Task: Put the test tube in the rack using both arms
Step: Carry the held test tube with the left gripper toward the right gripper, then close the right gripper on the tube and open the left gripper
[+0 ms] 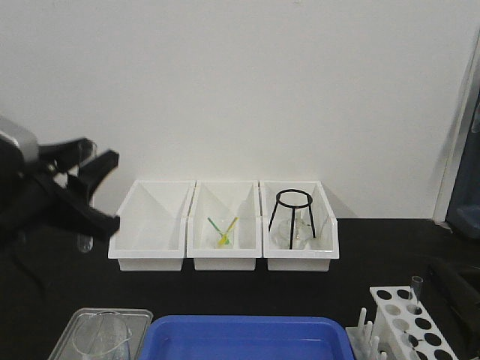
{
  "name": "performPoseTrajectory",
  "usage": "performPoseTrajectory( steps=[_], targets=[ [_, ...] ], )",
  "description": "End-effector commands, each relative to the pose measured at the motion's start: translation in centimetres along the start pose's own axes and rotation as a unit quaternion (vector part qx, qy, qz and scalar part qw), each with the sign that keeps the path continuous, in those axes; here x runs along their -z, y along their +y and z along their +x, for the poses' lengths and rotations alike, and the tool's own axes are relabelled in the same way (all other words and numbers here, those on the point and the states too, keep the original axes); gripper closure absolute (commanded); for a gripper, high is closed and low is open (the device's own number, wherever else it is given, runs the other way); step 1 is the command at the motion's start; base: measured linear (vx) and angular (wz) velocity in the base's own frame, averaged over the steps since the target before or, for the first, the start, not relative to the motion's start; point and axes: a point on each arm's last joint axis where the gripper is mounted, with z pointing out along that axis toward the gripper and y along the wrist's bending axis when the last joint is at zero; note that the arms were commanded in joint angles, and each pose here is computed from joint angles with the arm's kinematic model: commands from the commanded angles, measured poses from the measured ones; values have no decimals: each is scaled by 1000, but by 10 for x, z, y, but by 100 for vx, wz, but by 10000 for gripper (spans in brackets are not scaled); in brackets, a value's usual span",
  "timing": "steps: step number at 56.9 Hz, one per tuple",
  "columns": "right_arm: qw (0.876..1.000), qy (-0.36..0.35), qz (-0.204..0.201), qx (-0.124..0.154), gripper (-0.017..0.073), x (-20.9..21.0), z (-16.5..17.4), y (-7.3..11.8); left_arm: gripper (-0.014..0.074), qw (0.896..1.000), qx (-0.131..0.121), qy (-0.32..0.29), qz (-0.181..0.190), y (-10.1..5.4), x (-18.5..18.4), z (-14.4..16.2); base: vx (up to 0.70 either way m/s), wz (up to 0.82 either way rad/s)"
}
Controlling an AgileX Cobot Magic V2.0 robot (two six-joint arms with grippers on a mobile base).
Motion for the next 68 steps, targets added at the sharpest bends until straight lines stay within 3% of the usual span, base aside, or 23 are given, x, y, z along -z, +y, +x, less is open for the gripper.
performPoseTrajectory(
  steps=[1,5,14,18,24,31,40,46,63,65,66,68],
  targets=[
    [999,-50,-4,-17,5,-5,-15,-1,602,998,39,-53,5,2,5,-42,0,0],
    [998,-35,-11,-51,5,-11,-10,0,602,997,44,-61,34,-9,1,-47,0,0],
    [995,-27,-69,-65,5,-25,-1,11,602,987,65,-60,134,-52,-15,-38,0,0],
    [989,-32,-115,-85,5,-32,2,19,602,977,80,-57,187,-76,-23,-30,0,0],
    [979,-29,-179,-92,19,-40,8,31,601,960,97,-64,257,-107,-31,-19,0,0],
    [972,-20,-210,-100,43,-47,17,37,599,941,113,-67,311,-138,-40,-6,0,0],
    [970,-12,-219,-108,53,-53,23,39,598,926,128,-57,352,-173,-49,-1,0,0],
    [969,-5,-220,-111,53,-56,27,40,598,919,130,-60,367,-187,-54,-3,0,0],
    [971,-7,-217,-104,63,-56,27,39,598,911,131,-53,388,-209,-53,-3,0,0],
    [971,-8,-217,-103,74,-56,27,39,598,912,130,-50,386,-209,-53,-3,0,0],
    [971,-8,-217,-100,137,-56,27,39,598,913,129,-45,384,-208,-53,-2,0,0],
    [971,-8,-217,-99,175,-56,27,39,598,914,128,-45,383,-208,-53,-2,0,0]
  ],
)
